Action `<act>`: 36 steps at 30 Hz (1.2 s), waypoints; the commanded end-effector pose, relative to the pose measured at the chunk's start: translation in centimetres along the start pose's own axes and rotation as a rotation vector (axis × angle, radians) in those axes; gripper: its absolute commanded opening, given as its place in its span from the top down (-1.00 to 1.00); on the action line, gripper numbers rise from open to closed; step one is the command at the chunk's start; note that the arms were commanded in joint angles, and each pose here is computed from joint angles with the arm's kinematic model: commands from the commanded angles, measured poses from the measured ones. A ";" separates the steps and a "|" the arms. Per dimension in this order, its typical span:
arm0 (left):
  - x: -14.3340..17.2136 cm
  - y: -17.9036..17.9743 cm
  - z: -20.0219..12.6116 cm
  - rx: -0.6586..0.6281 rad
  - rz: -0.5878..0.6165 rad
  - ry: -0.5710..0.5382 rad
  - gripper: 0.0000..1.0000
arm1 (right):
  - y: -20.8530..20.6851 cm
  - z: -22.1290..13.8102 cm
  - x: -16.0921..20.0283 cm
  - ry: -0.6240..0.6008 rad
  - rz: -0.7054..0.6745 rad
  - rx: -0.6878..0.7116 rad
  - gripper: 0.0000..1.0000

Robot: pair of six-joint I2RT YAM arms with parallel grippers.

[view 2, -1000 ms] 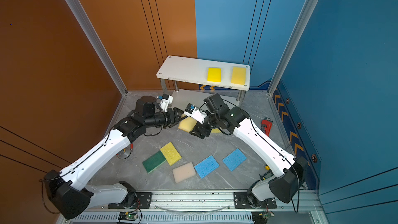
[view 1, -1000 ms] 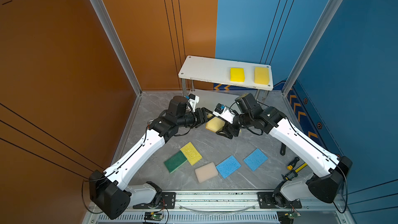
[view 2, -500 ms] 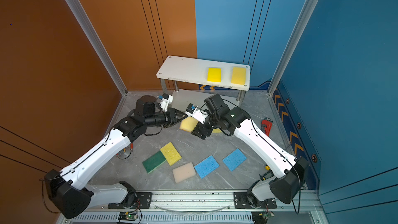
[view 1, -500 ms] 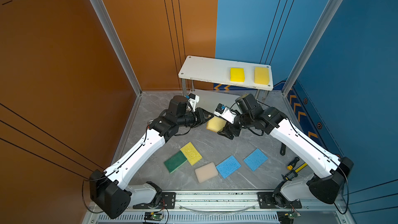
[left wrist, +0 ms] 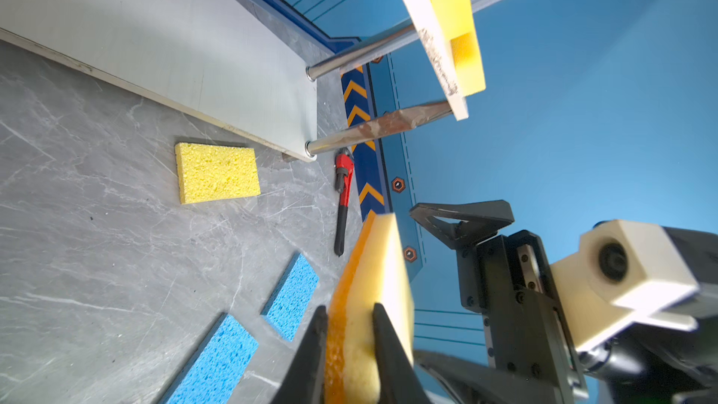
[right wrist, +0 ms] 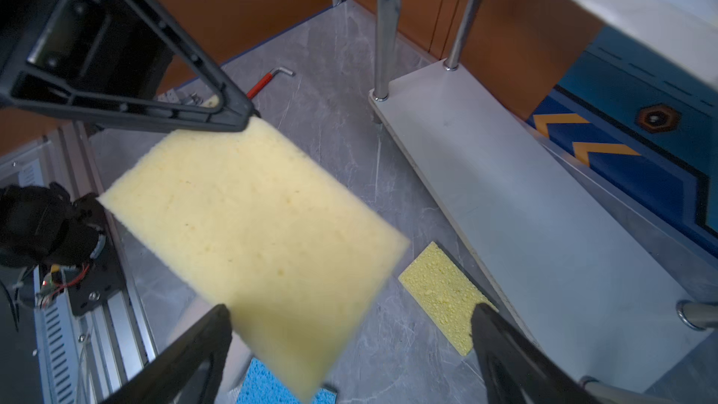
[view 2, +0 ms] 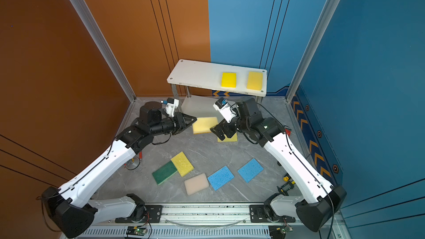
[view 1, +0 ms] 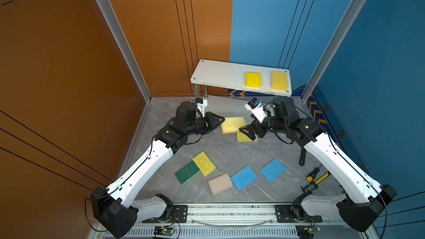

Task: Arrange cleaning sponges on a shelf
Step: Place the cleaning sponge on the shelf.

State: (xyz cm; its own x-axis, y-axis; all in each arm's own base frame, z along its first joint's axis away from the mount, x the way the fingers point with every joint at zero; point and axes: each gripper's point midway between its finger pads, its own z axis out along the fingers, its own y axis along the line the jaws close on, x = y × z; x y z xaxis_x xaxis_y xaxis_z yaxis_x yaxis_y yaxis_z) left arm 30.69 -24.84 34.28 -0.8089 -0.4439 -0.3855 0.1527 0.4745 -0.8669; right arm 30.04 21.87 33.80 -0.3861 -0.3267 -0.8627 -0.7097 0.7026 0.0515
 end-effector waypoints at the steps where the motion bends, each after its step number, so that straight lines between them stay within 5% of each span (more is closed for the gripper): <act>1: -4.9 -2.4 -3.6 0.067 -0.060 -0.269 0.57 | -4.6 -4.4 -3.5 -0.273 0.258 0.205 -1.00; 5: -9.2 -3.5 -6.5 0.108 -0.139 -0.524 0.56 | -7.2 -7.8 -2.1 -0.408 0.440 0.330 -1.00; 16: -15.4 -5.9 -3.6 0.139 -0.221 -0.763 0.57 | -7.1 -8.5 -0.3 -0.421 0.552 0.323 -1.00; 36: -18.9 -5.8 7.1 0.076 -0.308 -0.909 0.56 | -6.4 -10.9 0.0 -0.436 0.547 0.354 -1.00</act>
State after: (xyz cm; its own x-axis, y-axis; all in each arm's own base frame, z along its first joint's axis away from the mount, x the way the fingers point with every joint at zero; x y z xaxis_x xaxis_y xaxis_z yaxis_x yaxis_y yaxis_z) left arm 49.17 -25.03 43.21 -0.1344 -0.9623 -0.2366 0.0595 0.2305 -0.9712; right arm 28.68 11.14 38.85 -0.3120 0.3459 -0.8849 -0.2540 0.8671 0.4285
